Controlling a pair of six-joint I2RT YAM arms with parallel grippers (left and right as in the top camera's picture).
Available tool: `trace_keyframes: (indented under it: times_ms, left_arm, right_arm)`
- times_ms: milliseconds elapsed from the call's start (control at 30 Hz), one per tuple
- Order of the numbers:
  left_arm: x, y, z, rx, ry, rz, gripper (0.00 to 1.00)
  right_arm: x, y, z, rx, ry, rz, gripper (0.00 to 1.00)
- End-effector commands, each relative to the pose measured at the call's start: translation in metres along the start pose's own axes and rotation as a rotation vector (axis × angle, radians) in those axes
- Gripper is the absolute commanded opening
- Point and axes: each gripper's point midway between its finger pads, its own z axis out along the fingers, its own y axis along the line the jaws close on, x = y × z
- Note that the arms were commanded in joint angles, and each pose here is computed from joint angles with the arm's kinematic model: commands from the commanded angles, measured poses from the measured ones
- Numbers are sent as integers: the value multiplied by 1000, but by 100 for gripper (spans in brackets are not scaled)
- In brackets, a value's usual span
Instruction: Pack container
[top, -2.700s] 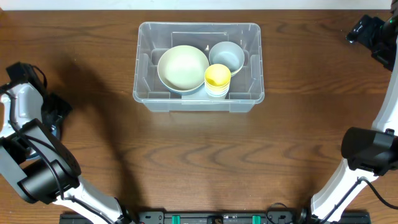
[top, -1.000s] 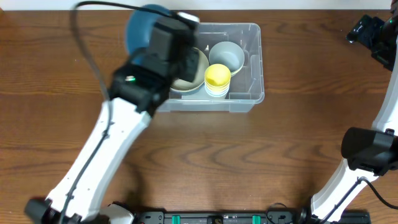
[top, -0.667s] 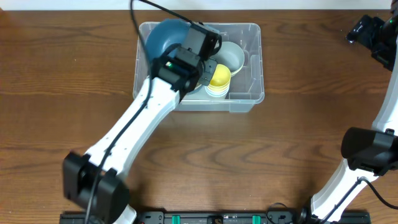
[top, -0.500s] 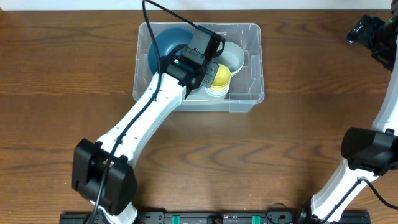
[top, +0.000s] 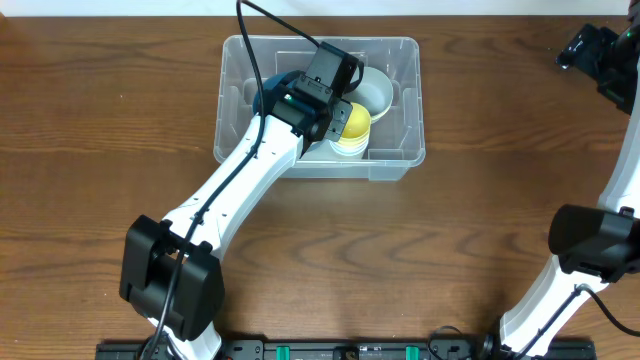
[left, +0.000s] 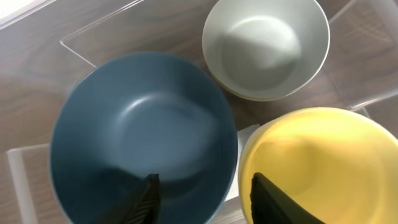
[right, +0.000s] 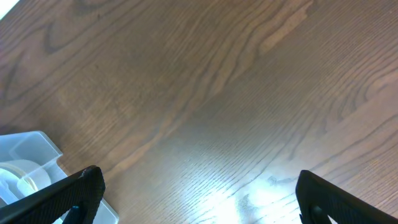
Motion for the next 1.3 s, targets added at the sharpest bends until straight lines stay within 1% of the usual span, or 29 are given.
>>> trace_keyframes:
  times_ms: [0,167,300,400,533,633,767,967,1100,1267]
  left_arm:
    - [-5,10,-1,-21,-12,-13,50]
    - [-6,35,-7,-49,-19,-63,56]
    - [-12,70,-36,-84,-68,-185,61]
    - [-14,96,-75,-111,-128,-258,71]
    - [-15,122,-144,-141,-245,-312,91]
    - [-14,131,-197,-151,-354,-336,99]
    - [2,133,-269,-151,-485,-350,98]
    - [39,132,-358,-152,-672,-368,98]
    - [61,131,-403,-151,-796,-380,98]
    - [89,128,-439,-151,-887,-387,98]
  right_arm:
    - [-2,-3,-1,6,-8,5,99]
    - [-2,-3,-1,6,-8,5,99]
    - [-2,-3,-1,6,-8,4,99]
    - [-2,-3,-1,6,-8,4,99]
    - [-2,-3,-1,6,-8,4,99]
    - [-2,-3,-1,6,-8,4,99]
    - [-2,-3,-1,6,-8,4,99]
    - [-2,-3,-1,6,-8,4,99]
    - [-2,-3,-1,6,-8,4,99]
    - [-2,-3,-1,6,-8,4,99]
